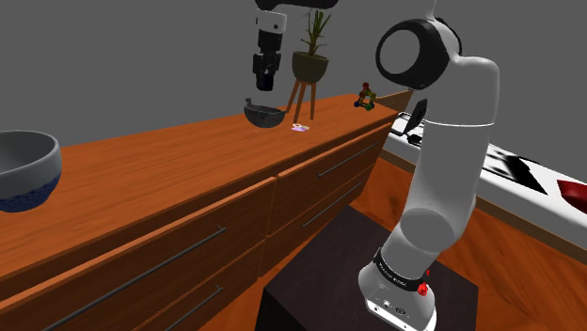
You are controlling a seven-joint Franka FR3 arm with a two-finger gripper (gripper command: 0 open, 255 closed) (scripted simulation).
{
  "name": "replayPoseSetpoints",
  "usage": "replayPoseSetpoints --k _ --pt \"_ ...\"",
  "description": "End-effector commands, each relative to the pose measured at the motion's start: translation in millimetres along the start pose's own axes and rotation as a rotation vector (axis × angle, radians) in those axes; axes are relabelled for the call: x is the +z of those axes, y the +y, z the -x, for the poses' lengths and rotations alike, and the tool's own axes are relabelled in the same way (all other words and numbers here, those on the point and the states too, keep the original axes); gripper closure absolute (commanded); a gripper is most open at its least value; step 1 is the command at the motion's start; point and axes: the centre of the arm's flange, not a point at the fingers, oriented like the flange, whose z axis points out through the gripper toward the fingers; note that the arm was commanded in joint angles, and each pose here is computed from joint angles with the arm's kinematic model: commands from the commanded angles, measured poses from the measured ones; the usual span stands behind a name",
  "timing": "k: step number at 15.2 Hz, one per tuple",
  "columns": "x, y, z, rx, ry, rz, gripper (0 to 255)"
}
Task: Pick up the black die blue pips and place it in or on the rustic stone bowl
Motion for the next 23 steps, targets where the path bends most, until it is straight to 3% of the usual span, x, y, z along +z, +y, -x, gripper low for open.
replayPoseSetpoints --k 1,2,15,23 --pt "3 25 -5 -0.002 0.000 0.000 255" --pt "3 45 -10 -0.002 0.000 0.000 255" --pt "70 46 -10 -0.002 0.000 0.000 255" --pt "70 46 -10 -0.002 0.000 0.000 255"
